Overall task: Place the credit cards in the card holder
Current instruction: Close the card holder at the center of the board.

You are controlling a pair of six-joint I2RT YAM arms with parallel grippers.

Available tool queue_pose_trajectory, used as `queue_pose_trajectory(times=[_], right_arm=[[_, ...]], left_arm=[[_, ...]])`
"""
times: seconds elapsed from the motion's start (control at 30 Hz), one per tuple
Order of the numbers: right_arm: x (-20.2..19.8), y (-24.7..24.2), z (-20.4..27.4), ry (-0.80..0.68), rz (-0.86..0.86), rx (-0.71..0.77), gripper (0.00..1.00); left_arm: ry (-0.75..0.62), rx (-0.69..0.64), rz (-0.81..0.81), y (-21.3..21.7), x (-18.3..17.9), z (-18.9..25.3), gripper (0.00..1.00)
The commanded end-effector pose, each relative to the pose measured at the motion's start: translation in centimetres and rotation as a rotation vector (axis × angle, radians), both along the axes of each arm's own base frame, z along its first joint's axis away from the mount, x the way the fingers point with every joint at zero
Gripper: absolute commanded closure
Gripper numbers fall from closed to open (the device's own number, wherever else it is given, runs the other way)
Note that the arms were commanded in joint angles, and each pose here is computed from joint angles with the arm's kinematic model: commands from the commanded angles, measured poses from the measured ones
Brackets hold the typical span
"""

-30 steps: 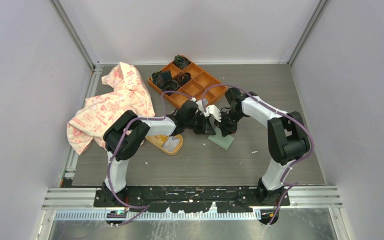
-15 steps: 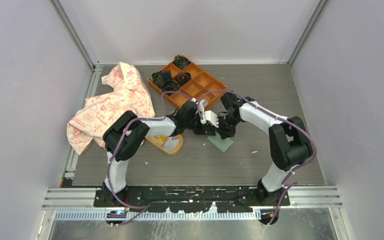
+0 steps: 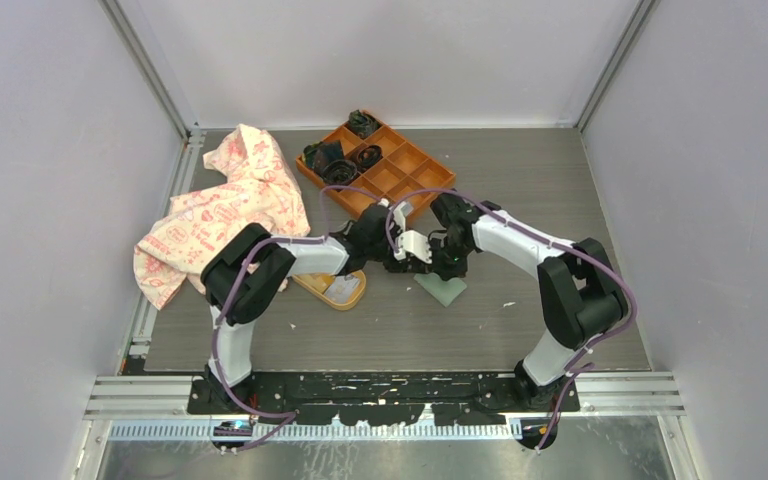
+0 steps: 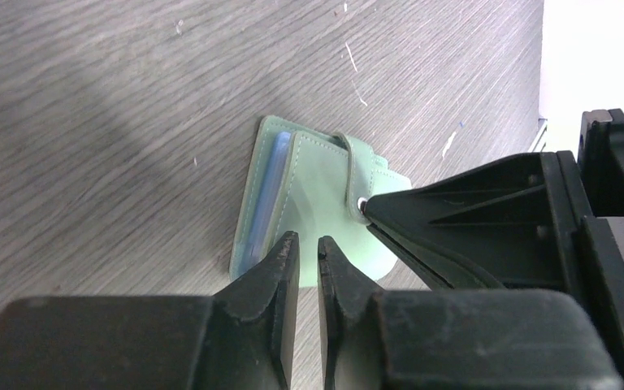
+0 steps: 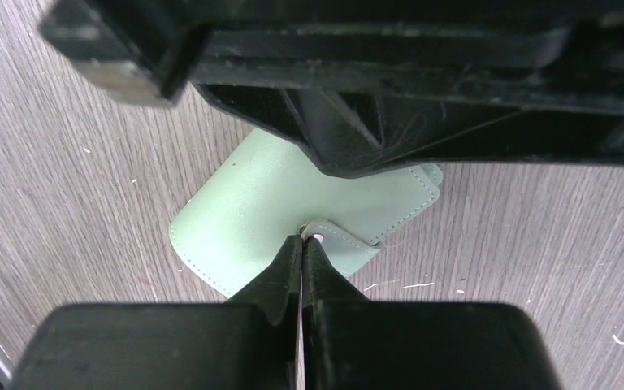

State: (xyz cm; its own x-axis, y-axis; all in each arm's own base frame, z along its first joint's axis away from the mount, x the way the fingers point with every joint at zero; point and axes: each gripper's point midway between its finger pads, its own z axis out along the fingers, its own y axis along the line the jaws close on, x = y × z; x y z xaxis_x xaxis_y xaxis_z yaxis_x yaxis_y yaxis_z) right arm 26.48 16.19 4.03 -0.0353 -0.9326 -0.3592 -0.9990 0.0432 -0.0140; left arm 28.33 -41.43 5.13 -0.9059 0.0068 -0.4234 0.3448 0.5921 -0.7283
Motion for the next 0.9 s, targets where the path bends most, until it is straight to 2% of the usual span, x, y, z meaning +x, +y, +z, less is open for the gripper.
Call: queue_pose_trajectory(times=[0.0,0.5,0.87], right_arm=[[-2.8,-0.4,-2.0,0.073,0.030,-0.054,0.99],[-5.2,-2.0,-4.0,0.056,0.110,-0.213,0.99],[-5.6,-2.2,-4.7,0.007,0.189,-0.315,0.99]], left_arm=[[-0.077,-0.067,0.038,0.4,1.0,3.9,0.83],[-0.197,-0.051,0.135,5.7,1.7,8.4,0.82],[-0.230,0.037,0.191,10.3,1.3,8.6,0.81]])
